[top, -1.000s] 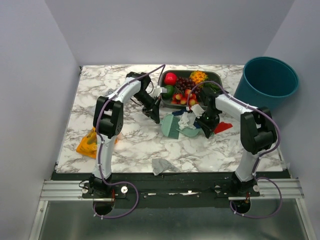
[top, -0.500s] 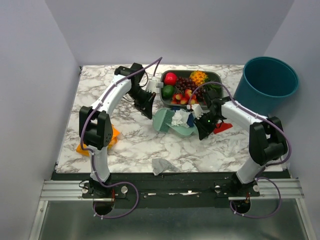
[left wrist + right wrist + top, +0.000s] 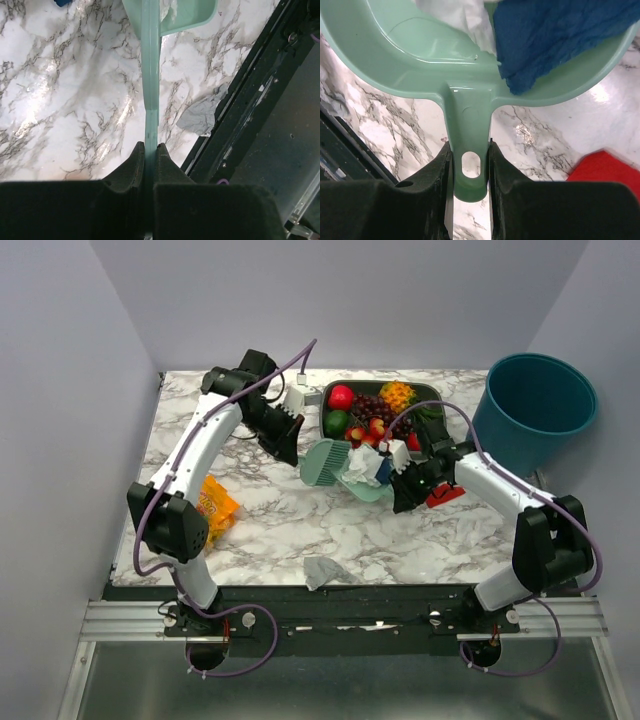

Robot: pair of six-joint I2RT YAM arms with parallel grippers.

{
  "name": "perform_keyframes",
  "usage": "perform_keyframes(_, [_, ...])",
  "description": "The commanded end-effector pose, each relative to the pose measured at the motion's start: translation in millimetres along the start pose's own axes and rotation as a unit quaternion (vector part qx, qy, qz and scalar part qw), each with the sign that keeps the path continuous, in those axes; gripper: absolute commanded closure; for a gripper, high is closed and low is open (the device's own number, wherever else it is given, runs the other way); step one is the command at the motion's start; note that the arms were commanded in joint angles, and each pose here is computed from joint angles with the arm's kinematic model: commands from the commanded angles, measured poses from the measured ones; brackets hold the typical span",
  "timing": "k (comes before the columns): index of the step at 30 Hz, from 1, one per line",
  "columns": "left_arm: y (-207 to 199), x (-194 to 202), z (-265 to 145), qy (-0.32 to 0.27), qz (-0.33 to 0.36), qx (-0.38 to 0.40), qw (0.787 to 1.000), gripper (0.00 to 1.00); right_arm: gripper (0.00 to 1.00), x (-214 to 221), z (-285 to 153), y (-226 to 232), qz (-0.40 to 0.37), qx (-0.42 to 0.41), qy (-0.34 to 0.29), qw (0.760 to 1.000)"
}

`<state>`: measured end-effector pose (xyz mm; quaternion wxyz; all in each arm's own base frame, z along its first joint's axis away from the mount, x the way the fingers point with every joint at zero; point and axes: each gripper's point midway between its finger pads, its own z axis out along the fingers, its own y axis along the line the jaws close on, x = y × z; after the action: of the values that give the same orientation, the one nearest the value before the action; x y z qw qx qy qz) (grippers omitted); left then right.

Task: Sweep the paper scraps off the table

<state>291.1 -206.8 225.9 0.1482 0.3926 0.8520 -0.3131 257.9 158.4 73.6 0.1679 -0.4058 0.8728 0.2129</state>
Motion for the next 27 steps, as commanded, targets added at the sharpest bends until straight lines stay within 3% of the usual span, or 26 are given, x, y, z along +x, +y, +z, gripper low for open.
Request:
perform_keyframes(1, [-31,22,-32,0.021,0.015,0.003,1.000,1.00,1.00,-21,-9,1,-0.010,0.004,-0.049,0.999])
perform_keyframes(13, [-51,-3,-65,-0.046,0.090,-0.017,0.995,1.00,1.00,-50,-46,-6,-0.019,0.037,-0.084,0.996])
perform_keyframes(19, [-28,-22,-87,-0.101,0.096,-0.063,0.988,1.00,0.99,-57,-78,-6,-0.018,0.058,-0.088,0.994])
perform_keyframes(27, [-17,-70,-130,-0.256,0.062,-0.041,0.964,1.00,0.99,-75,-139,-27,0.021,0.102,-0.108,0.989])
